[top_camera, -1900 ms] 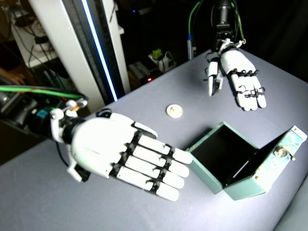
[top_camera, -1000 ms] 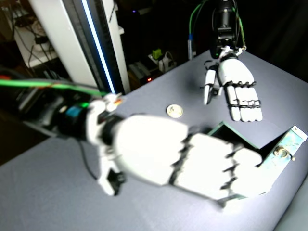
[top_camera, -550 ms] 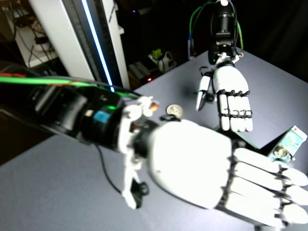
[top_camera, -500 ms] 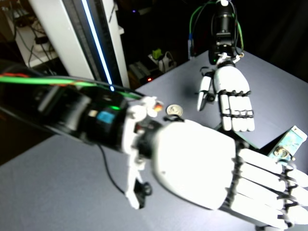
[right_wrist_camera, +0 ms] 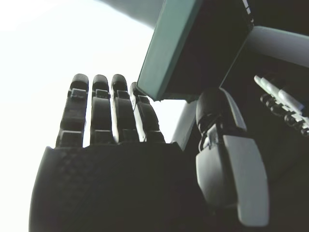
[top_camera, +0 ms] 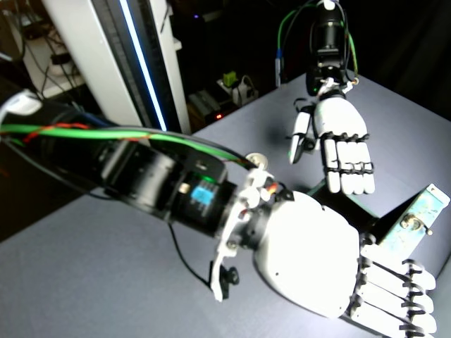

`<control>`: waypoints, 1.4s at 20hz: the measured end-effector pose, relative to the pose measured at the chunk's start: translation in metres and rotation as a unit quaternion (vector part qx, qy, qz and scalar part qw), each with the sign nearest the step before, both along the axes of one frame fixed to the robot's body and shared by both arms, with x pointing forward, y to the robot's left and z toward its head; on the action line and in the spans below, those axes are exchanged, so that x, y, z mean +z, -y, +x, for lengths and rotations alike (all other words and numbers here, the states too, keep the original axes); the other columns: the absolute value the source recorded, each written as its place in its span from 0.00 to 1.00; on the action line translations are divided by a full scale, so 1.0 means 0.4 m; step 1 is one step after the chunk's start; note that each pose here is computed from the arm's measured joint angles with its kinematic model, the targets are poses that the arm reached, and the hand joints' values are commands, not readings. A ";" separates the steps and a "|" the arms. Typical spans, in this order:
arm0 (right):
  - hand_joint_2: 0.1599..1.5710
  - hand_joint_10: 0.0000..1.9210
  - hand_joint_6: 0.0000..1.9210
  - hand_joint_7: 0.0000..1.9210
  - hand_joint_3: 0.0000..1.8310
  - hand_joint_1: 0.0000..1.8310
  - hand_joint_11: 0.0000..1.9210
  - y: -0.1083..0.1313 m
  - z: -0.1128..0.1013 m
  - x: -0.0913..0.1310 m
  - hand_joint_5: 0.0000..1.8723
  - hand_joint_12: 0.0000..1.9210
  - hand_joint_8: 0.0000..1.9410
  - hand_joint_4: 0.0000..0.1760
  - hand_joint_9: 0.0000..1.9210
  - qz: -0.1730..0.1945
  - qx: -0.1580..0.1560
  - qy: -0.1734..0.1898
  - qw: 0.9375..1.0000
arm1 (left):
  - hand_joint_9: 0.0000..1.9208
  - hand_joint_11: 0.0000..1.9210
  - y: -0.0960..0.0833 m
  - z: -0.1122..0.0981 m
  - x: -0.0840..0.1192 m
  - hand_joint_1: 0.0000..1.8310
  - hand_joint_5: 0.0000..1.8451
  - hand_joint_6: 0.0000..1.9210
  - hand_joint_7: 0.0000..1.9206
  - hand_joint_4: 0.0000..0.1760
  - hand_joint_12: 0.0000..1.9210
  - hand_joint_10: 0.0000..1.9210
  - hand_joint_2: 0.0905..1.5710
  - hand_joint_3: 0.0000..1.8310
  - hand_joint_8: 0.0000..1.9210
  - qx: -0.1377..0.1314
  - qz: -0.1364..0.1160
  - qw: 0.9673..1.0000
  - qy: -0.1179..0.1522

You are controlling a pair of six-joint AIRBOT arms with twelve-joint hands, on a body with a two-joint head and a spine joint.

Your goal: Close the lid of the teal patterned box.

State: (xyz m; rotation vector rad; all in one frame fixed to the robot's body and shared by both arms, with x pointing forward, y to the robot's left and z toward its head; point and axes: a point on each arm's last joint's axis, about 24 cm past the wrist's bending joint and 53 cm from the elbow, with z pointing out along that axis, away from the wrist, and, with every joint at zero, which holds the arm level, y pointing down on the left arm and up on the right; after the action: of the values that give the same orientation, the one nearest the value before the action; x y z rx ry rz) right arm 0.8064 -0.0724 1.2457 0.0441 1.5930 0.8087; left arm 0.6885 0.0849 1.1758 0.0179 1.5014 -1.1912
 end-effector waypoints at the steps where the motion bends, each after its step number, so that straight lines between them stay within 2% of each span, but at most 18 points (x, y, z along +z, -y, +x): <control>1: 0.80 0.04 0.00 0.11 0.00 0.07 0.00 0.000 0.000 0.000 0.04 0.77 0.01 0.00 0.14 0.001 0.000 0.000 1.000 | 0.00 0.00 0.000 0.000 0.000 0.11 0.00 0.00 0.00 0.00 0.00 0.00 0.87 0.00 0.00 -0.001 0.000 1.000 0.000; 3: 0.83 0.07 0.02 0.19 0.00 0.09 0.00 -0.005 -0.005 0.003 0.12 0.83 0.02 0.00 0.21 0.003 0.002 0.001 1.000 | 0.00 0.00 0.000 0.000 0.000 0.11 0.00 0.00 0.00 0.01 0.00 0.00 0.87 0.00 0.00 0.000 0.000 1.000 0.000; 5: 0.85 0.22 0.02 0.25 0.00 0.10 0.00 -0.003 -0.025 0.022 0.21 0.86 0.00 0.00 0.18 0.000 0.007 0.016 1.000 | 0.00 0.00 -0.004 0.002 0.000 0.09 0.00 0.00 0.00 0.07 0.00 0.00 0.87 0.00 0.00 0.003 -0.004 1.000 -0.002; 8: 0.85 0.26 0.02 0.25 0.00 0.10 0.00 0.010 -0.051 0.040 0.21 0.85 0.00 0.00 0.16 -0.003 0.011 0.030 0.999 | 0.00 0.00 -0.016 0.004 -0.015 0.12 0.00 0.00 0.00 0.00 0.00 0.00 0.87 0.00 0.00 0.010 -0.007 1.000 -0.012; 10: 0.83 0.42 0.09 0.25 0.00 0.10 0.00 0.020 -0.068 0.039 0.20 0.90 0.00 0.00 0.10 -0.004 0.011 0.038 0.999 | 0.00 0.01 -0.022 0.002 -0.034 0.14 0.00 0.00 0.00 0.00 0.01 0.00 0.87 0.00 0.00 0.012 -0.003 1.000 -0.019; 12: 0.84 0.46 0.10 0.25 0.00 0.10 0.00 0.018 -0.083 0.039 0.19 0.92 0.00 0.00 0.09 -0.012 0.016 0.048 0.999 | 0.00 0.01 -0.030 0.003 -0.047 0.15 0.00 0.00 0.00 0.00 0.01 0.00 0.87 0.00 0.00 0.017 -0.003 0.999 -0.027; 13: 0.87 0.43 0.10 0.25 0.00 0.06 0.00 0.019 -0.095 0.030 0.17 0.89 0.00 0.00 0.11 -0.015 0.018 0.051 0.998 | 0.00 0.00 -0.036 0.004 -0.055 0.13 0.00 0.00 0.00 0.00 0.01 0.00 0.87 0.00 0.00 0.020 -0.004 0.999 -0.032; 14: 0.87 0.40 0.10 0.25 0.00 0.06 0.00 0.023 -0.100 0.023 0.17 0.88 0.00 0.00 0.11 -0.016 0.017 0.052 0.998 | 0.00 0.00 -0.041 0.003 -0.061 0.11 0.00 0.00 0.00 0.06 0.06 0.00 0.86 0.00 0.00 0.023 -0.008 0.999 -0.036; 15: 0.88 0.42 0.11 0.26 0.00 0.06 0.02 0.026 -0.107 0.017 0.18 0.90 0.00 0.00 0.13 -0.016 0.018 0.053 0.998 | 0.00 0.00 -0.044 0.002 -0.066 0.11 0.00 0.00 0.00 0.07 0.12 0.00 0.86 0.00 0.00 0.025 -0.009 0.999 -0.040; 16: 0.88 0.42 0.11 0.26 0.00 0.06 0.02 0.027 -0.111 0.015 0.18 0.90 0.00 0.00 0.13 -0.018 0.018 0.054 0.998 | 0.00 0.00 -0.045 -0.001 -0.071 0.11 0.00 0.00 0.00 0.07 0.12 0.00 0.86 0.00 0.00 0.026 -0.010 0.999 -0.043; 17: 0.88 0.49 0.12 0.28 0.00 0.06 0.05 0.029 -0.118 0.008 0.19 0.93 0.01 0.00 0.13 -0.019 0.019 0.055 0.998 | 0.00 0.00 -0.045 -0.003 -0.077 0.09 0.00 0.00 0.00 0.09 0.13 0.00 0.86 0.00 0.00 0.025 -0.009 0.999 -0.045; 18: 0.89 0.48 0.18 0.28 0.00 0.07 0.05 0.030 -0.127 0.003 0.17 0.90 0.01 0.00 0.13 -0.021 0.020 0.057 0.998 | 0.00 0.00 -0.045 -0.008 -0.080 0.07 0.00 0.00 0.00 0.11 0.11 0.00 0.85 0.00 0.00 0.024 -0.011 0.999 -0.047; 21: 0.88 0.40 0.16 0.27 0.00 0.08 0.03 0.024 -0.153 -0.042 0.19 0.87 0.00 0.00 0.14 -0.033 0.033 0.044 0.998 | 0.00 0.00 -0.054 -0.015 -0.082 0.07 0.00 0.00 0.00 0.06 0.08 0.00 0.87 0.00 0.00 0.027 -0.017 0.998 -0.048; 22: 0.88 0.41 0.16 0.28 0.00 0.09 0.03 0.022 -0.159 -0.057 0.18 0.88 0.00 0.00 0.15 -0.036 0.038 0.037 0.998 | 0.00 0.00 -0.057 -0.015 -0.082 0.10 0.00 0.00 0.00 0.00 0.05 0.00 0.87 0.00 0.00 0.028 -0.017 0.998 -0.048; 23: 0.87 0.50 0.14 0.31 0.00 0.11 0.05 0.023 -0.169 -0.073 0.17 0.93 0.02 0.00 0.15 -0.039 0.043 0.028 0.998 | 0.00 0.00 -0.059 -0.014 -0.082 0.12 0.00 0.00 0.00 0.00 0.02 0.00 0.88 0.00 0.00 0.030 -0.019 0.998 -0.050; 24: 0.87 0.51 0.10 0.29 0.00 0.11 0.03 0.020 -0.176 -0.074 0.15 0.94 0.01 0.00 0.12 -0.037 0.046 0.028 0.998 | 0.00 0.00 -0.063 -0.017 -0.087 0.12 0.00 0.00 0.00 0.00 0.02 0.00 0.88 0.00 0.00 0.030 -0.018 0.998 -0.052; 27: 0.86 0.48 0.08 0.31 0.00 0.12 0.03 0.025 -0.207 -0.063 0.18 0.91 0.01 0.00 0.15 -0.033 0.050 0.044 0.997 | 0.00 0.00 -0.064 -0.046 -0.097 0.11 0.00 0.00 0.00 0.00 0.16 0.00 0.88 0.00 0.00 0.022 -0.020 0.998 -0.054; 28: 0.87 0.45 0.08 0.28 0.00 0.12 0.01 0.023 -0.211 -0.063 0.17 0.89 0.00 0.00 0.14 -0.031 0.051 0.044 0.997 | 0.00 0.00 -0.064 -0.048 -0.096 0.11 0.00 0.00 0.00 0.00 0.12 0.00 0.89 0.00 0.00 0.022 -0.021 0.998 -0.053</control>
State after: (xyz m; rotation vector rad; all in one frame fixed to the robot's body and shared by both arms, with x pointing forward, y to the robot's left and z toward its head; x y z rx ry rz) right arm 0.7221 -0.0814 1.2204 -0.1179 1.5460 0.8280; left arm 0.6694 0.1106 1.1375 -0.1070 1.5610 -1.2038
